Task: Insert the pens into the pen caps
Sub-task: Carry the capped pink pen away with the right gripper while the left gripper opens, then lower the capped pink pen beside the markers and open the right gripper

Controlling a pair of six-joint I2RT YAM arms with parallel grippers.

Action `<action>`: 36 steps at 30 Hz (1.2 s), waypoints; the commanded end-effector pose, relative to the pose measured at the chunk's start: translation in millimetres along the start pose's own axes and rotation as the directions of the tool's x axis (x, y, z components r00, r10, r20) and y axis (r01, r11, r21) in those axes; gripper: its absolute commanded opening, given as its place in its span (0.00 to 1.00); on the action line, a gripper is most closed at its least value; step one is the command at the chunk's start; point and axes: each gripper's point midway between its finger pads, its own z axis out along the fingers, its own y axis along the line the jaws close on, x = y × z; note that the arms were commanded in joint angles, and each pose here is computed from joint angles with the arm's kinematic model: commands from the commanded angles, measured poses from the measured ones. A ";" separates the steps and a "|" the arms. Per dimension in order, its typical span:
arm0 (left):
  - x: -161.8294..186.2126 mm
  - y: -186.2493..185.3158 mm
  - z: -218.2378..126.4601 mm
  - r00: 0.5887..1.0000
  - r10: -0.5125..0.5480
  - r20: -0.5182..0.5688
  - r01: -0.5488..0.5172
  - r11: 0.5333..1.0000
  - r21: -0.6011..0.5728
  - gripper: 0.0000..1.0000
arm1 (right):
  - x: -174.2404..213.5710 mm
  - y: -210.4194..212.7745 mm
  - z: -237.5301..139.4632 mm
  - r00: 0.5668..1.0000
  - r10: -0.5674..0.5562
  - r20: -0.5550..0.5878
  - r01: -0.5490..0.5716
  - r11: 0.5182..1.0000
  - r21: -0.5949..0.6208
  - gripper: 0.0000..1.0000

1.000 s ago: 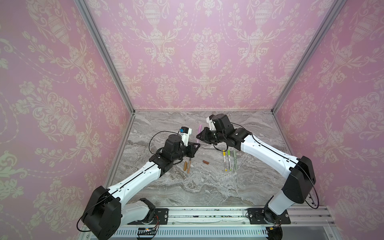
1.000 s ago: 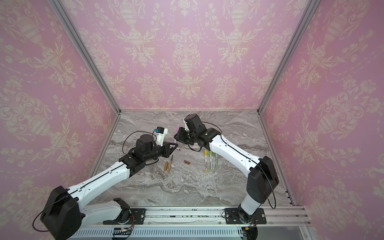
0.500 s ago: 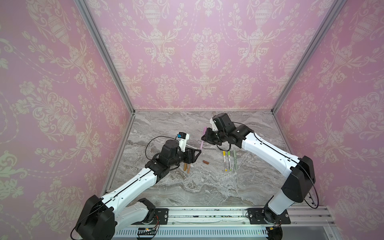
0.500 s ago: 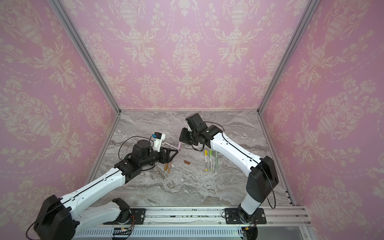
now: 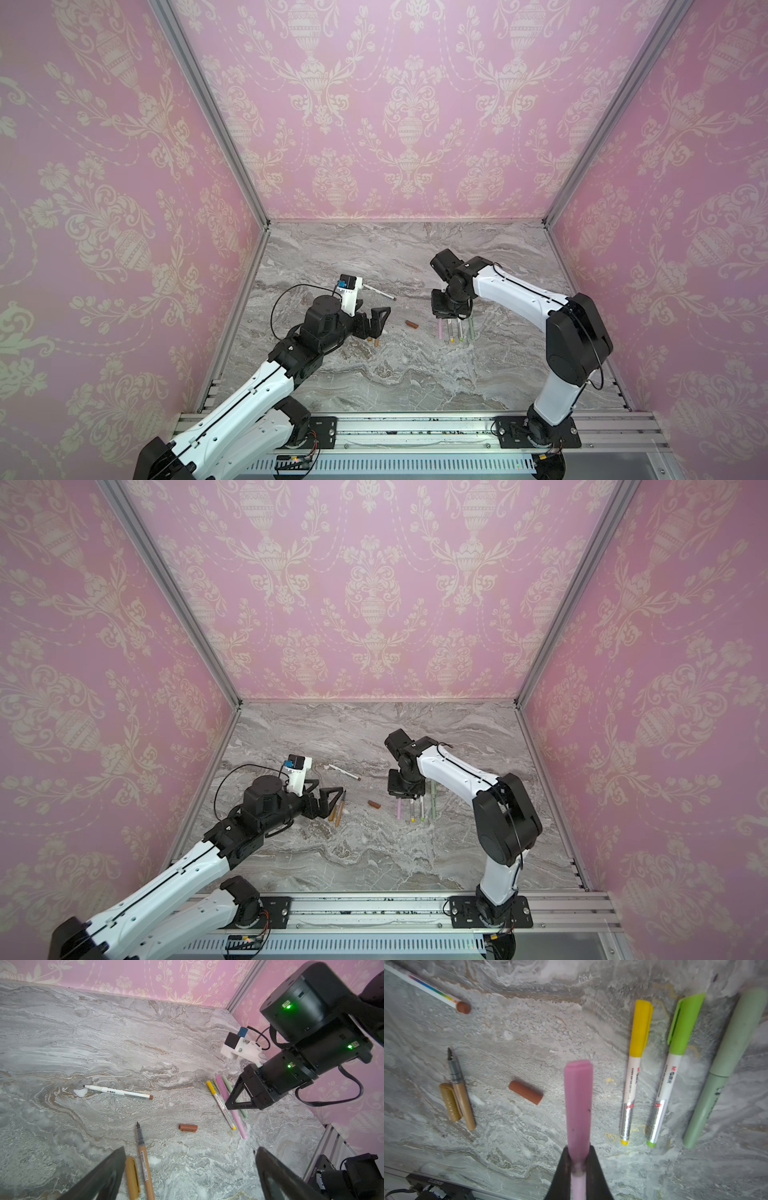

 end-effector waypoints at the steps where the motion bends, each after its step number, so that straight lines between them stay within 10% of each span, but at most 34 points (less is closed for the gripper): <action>1: -8.5 -0.9 3.2 0.999 0.028 0.019 -0.028 1.000 -0.005 0.99 | 3.6 -12.8 16.7 0.998 -0.039 -0.044 0.042 0.997 0.063 0.00; 24: -14.9 -2.0 5.3 0.999 0.022 0.030 -0.022 1.000 -0.008 0.99 | -20.2 -11.5 55.3 0.998 -0.020 -0.062 0.024 0.997 0.074 0.14; 36: -5.1 11.9 -6.8 0.999 -0.033 0.021 0.034 0.996 -0.078 0.99 | -32.7 14.4 -12.0 0.995 -0.047 0.092 0.050 0.998 -0.031 0.32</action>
